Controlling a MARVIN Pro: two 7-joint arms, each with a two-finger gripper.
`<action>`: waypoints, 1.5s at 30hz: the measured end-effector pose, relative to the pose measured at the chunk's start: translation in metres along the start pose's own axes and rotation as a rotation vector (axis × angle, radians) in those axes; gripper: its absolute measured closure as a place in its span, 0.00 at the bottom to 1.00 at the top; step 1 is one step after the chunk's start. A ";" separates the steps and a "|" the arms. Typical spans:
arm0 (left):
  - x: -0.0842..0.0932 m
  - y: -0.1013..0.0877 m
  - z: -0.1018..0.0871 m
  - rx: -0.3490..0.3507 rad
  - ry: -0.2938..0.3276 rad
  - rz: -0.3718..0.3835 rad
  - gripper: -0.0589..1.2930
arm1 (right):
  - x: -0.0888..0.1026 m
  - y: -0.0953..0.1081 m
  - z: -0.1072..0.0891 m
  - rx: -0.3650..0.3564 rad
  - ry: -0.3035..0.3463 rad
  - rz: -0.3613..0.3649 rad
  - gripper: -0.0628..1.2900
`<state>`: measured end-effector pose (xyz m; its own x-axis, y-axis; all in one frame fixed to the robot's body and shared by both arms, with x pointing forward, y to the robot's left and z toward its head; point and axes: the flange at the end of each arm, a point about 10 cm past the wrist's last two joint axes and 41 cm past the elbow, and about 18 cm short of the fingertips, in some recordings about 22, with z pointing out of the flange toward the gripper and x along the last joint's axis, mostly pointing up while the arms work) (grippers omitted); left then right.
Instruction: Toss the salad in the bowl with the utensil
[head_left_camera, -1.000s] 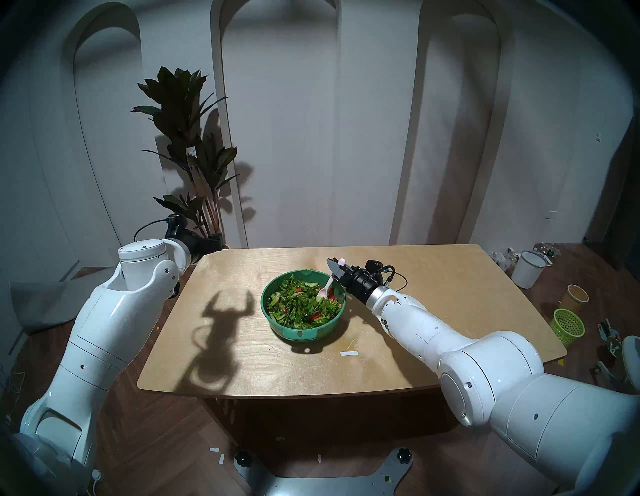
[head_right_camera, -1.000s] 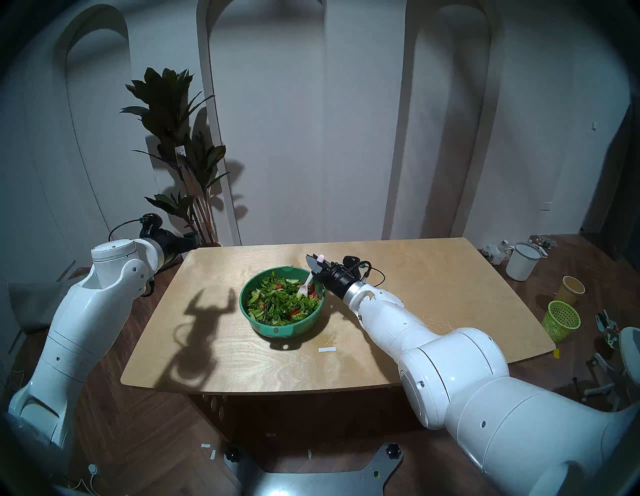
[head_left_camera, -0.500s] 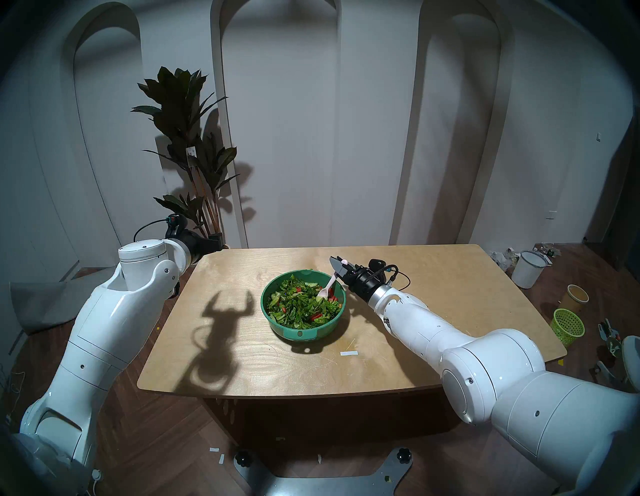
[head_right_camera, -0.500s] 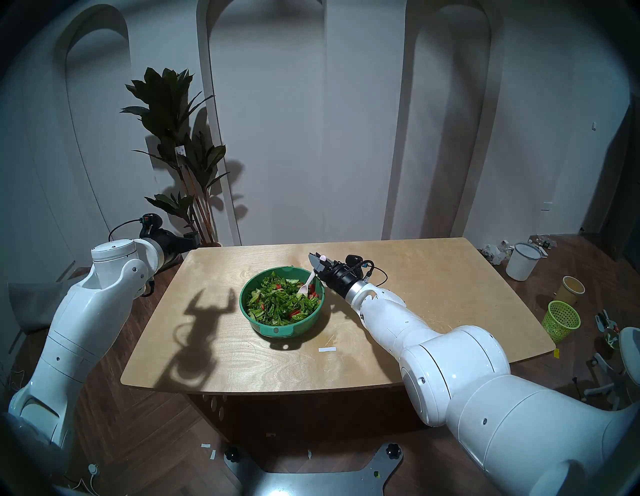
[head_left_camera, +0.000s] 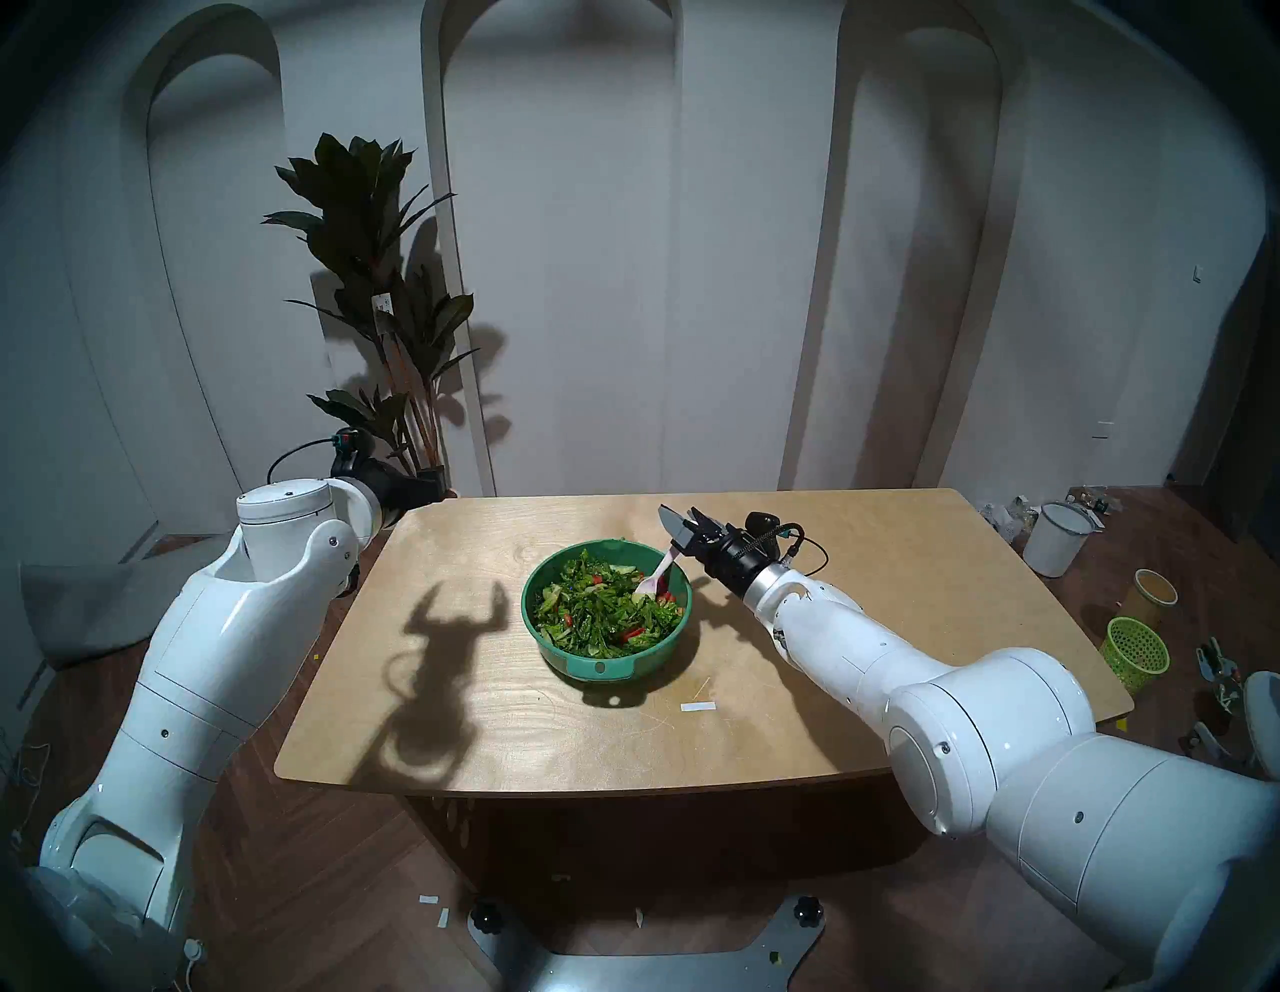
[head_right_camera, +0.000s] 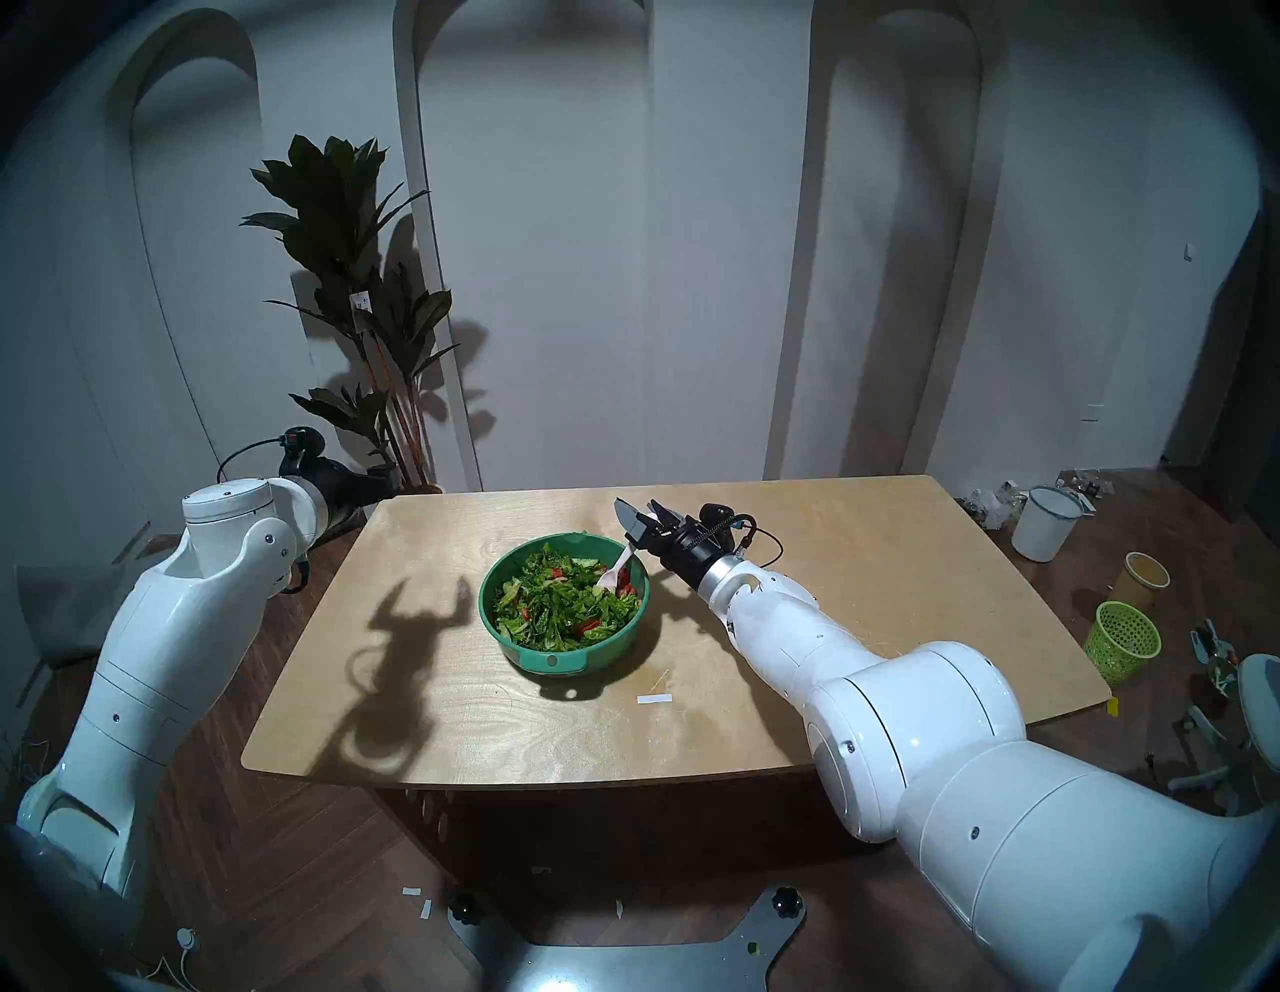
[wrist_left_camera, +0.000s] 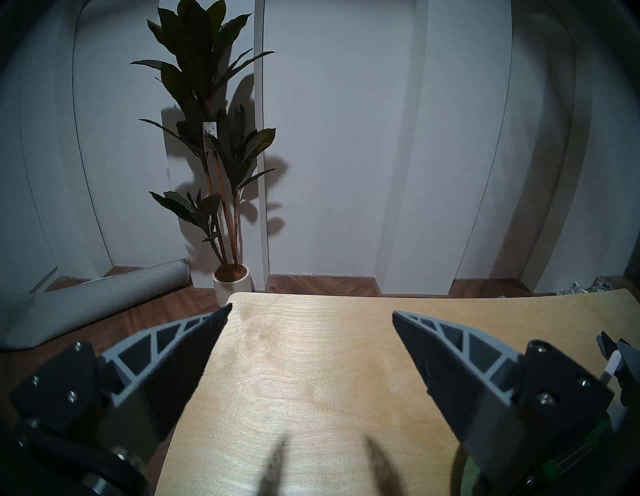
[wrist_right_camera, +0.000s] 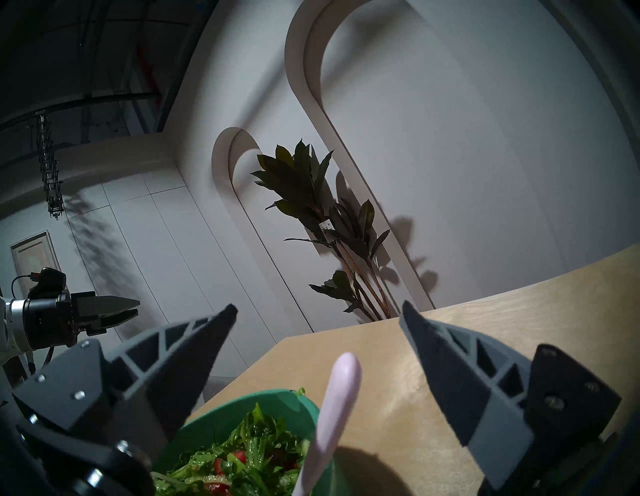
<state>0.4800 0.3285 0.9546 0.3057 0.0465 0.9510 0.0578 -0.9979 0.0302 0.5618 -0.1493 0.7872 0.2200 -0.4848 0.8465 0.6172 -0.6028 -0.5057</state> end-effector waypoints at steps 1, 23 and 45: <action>0.000 0.000 0.000 0.000 0.000 0.000 0.03 | 0.000 0.000 0.000 -0.001 0.001 0.000 0.05; -0.001 0.000 0.000 0.000 -0.002 0.001 0.03 | 0.097 0.004 0.013 0.032 0.276 -0.199 0.05; -0.003 -0.001 0.001 0.000 -0.008 0.005 0.03 | 0.146 -0.041 0.077 0.009 0.344 -0.369 0.05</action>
<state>0.4796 0.3290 0.9515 0.3134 0.0420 0.9487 0.0561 -0.9981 0.0257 0.6265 -0.1465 0.9447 -0.2748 -0.4223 0.8638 0.6135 -0.7687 -0.1807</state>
